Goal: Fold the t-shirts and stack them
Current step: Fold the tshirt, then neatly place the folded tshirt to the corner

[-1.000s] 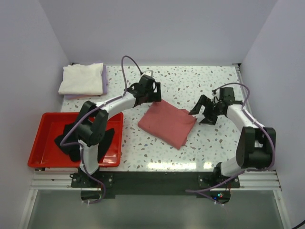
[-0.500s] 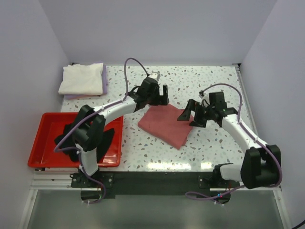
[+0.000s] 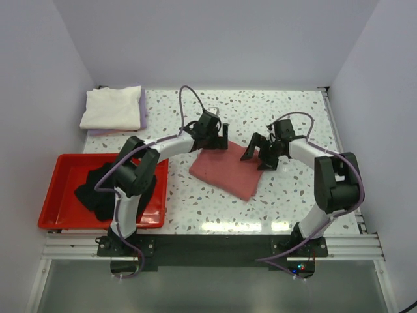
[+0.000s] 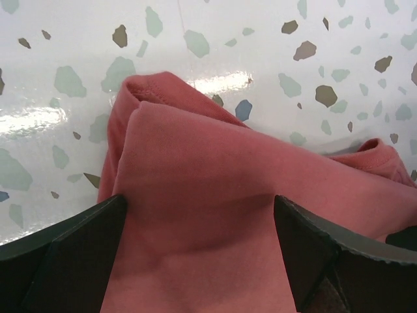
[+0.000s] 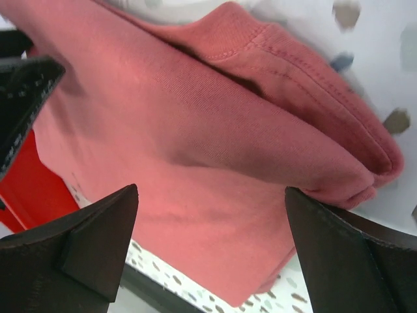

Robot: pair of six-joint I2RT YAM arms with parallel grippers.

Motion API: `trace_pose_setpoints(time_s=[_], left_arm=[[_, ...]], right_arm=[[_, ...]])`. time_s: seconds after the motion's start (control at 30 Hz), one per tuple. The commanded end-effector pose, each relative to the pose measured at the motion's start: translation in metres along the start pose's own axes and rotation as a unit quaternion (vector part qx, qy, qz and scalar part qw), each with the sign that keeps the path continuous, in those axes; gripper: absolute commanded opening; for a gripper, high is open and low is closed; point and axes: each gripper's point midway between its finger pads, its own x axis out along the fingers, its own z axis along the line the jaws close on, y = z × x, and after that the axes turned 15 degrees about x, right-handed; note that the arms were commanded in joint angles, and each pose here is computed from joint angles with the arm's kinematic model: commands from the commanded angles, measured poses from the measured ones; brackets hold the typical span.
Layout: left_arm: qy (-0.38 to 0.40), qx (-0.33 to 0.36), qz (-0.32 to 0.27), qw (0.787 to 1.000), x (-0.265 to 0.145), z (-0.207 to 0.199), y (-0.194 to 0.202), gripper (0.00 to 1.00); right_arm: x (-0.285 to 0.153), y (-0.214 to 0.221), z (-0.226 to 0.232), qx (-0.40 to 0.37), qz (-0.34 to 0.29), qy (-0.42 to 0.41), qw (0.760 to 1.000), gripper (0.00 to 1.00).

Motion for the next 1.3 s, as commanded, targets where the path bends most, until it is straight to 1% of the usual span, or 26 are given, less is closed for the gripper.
trace_pose_setpoints(time_s=[0.0,0.07,0.2,0.27,0.37,0.4,0.43,0.47,0.5,0.57,0.6,0.63,0.67,0.7,0.8,0.83,0.87,0.9,1.0,1.17,1.27], left_arm=[[-0.025,-0.006,-0.027,0.999,0.001,0.012,-0.022,1.00],[-0.030,-0.010,-0.016,0.999,0.002,0.015,-0.015,1.00],[-0.051,-0.021,-0.014,0.998,-0.004,0.023,-0.008,1.00],[-0.069,-0.023,-0.023,0.997,-0.015,0.030,-0.013,1.00],[-0.087,-0.017,-0.052,0.995,-0.038,0.036,-0.036,1.00],[-0.086,-0.018,-0.070,0.994,-0.053,0.034,-0.048,1.00],[-0.086,-0.014,-0.076,0.993,-0.061,0.034,-0.053,1.00],[-0.082,-0.011,-0.083,0.993,-0.068,0.031,-0.057,1.00],[-0.078,-0.011,-0.096,0.992,-0.082,0.029,-0.063,1.00],[-0.073,-0.008,-0.103,0.992,-0.094,0.027,-0.064,1.00],[-0.069,-0.008,-0.106,0.992,-0.104,0.028,-0.061,1.00],[-0.065,-0.008,-0.105,0.992,-0.107,0.027,-0.058,1.00],[-0.065,-0.008,-0.104,0.992,-0.110,0.028,-0.055,1.00],[-0.066,-0.008,-0.101,0.993,-0.114,0.030,-0.048,1.00],[-0.081,-0.011,-0.093,0.992,-0.116,0.038,-0.036,1.00],[-0.082,-0.008,-0.082,0.993,-0.115,0.040,-0.030,1.00],[-0.076,-0.004,-0.077,0.994,-0.114,0.037,-0.028,1.00],[-0.075,-0.001,-0.067,0.995,-0.109,0.038,-0.022,1.00],[-0.069,0.006,-0.048,0.996,-0.097,0.036,-0.010,1.00],[-0.062,0.014,-0.012,0.998,-0.075,0.032,0.007,1.00],[-0.067,0.016,0.004,0.998,-0.062,0.034,0.016,1.00]], right_arm=[[0.005,-0.035,0.006,-0.021,-0.053,0.018,0.998,0.99],[0.014,-0.039,0.000,-0.024,-0.045,0.032,0.998,0.99],[0.021,-0.060,0.003,-0.039,-0.060,0.042,0.997,0.99],[0.021,-0.065,0.005,-0.048,-0.061,0.045,0.996,0.99],[0.006,-0.077,0.031,-0.076,-0.078,0.016,0.994,0.99],[-0.010,-0.083,0.047,-0.089,-0.096,0.000,0.991,0.99],[-0.017,-0.082,0.052,-0.100,-0.098,-0.004,0.990,0.99],[-0.036,-0.085,0.066,-0.113,-0.116,-0.020,0.987,0.99],[-0.044,-0.084,0.071,-0.119,-0.121,-0.026,0.985,0.99],[-0.061,-0.075,0.073,-0.128,-0.129,-0.034,0.983,0.99],[-0.083,-0.071,0.082,-0.138,-0.150,-0.051,0.978,0.99],[-0.091,-0.066,0.082,-0.140,-0.157,-0.056,0.976,0.99],[-0.093,-0.057,0.070,-0.132,-0.158,-0.046,0.978,0.99],[-0.117,-0.052,0.078,-0.139,-0.187,-0.062,0.970,0.99],[-0.140,-0.047,0.053,-0.117,-0.243,-0.028,0.963,0.99],[-0.164,-0.045,0.055,-0.116,-0.281,-0.036,0.952,0.99],[-0.167,-0.042,0.040,-0.100,-0.297,-0.019,0.949,0.99],[-0.176,-0.046,0.029,-0.084,-0.327,0.000,0.941,0.99],[-0.199,-0.037,0.015,-0.063,-0.377,-0.004,0.924,0.99],[-0.214,-0.023,-0.001,-0.068,-0.394,0.004,0.917,0.99],[-0.215,-0.020,-0.006,-0.072,-0.389,0.015,0.918,0.99]])
